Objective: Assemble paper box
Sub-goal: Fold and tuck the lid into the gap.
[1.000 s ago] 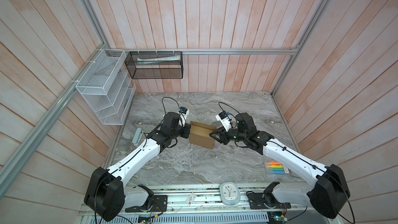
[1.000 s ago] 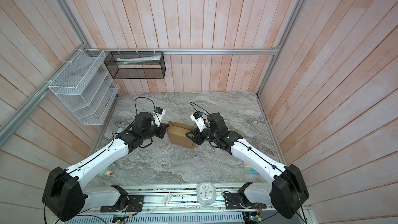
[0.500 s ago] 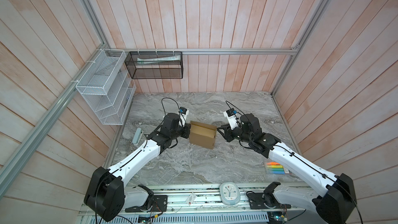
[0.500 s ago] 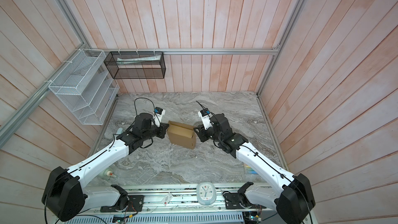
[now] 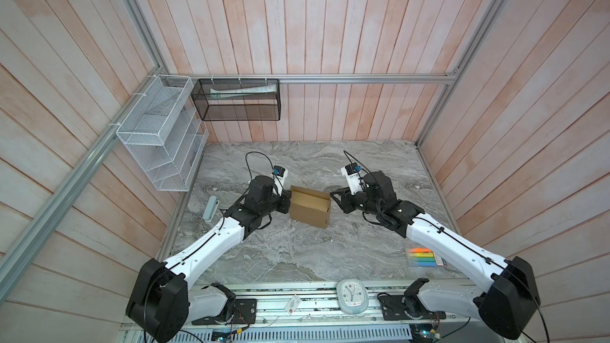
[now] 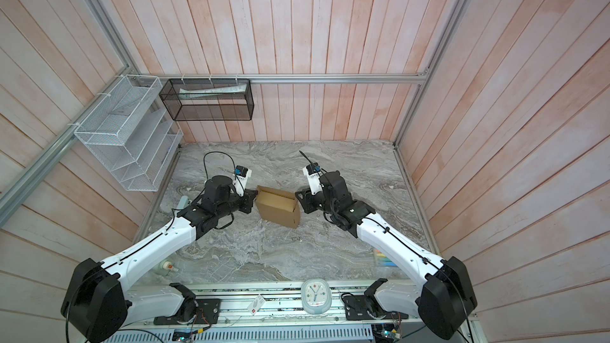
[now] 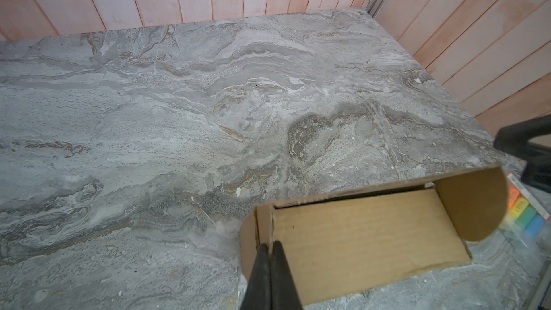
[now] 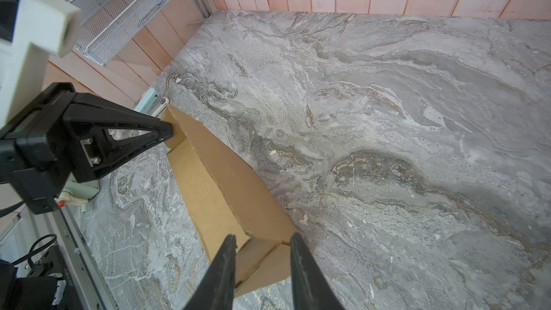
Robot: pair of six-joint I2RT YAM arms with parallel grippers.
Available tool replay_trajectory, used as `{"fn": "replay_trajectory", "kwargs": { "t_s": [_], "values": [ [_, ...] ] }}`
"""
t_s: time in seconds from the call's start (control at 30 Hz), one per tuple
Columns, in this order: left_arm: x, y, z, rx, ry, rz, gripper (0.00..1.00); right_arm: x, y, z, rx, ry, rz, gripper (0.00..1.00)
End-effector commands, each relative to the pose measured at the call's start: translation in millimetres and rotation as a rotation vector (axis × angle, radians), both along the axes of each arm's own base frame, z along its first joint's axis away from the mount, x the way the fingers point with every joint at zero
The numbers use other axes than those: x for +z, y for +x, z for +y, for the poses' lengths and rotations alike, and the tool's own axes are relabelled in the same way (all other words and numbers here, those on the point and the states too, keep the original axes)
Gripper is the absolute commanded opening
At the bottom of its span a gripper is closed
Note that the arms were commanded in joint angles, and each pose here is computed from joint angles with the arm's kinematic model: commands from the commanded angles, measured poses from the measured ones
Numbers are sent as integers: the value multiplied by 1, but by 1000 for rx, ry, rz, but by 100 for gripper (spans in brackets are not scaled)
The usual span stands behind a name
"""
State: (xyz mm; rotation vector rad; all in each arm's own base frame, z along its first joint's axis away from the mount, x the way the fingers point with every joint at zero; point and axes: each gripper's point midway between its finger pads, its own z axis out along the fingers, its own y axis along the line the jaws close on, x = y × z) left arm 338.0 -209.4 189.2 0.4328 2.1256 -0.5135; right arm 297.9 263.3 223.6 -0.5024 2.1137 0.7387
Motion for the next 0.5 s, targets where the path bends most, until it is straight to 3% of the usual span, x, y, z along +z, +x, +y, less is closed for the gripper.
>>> {"fn": "replay_trajectory", "kwargs": {
  "t_s": [0.0, 0.47],
  "values": [
    [-24, -10, 8, 20, 42, 65, 0, 16, -1, 12, 33, 30, -26, 32],
    [-26, -9, 6, 14, 33, 71, 0, -11, -5, 12, 46, -18, 22, 28]
  ]
}}
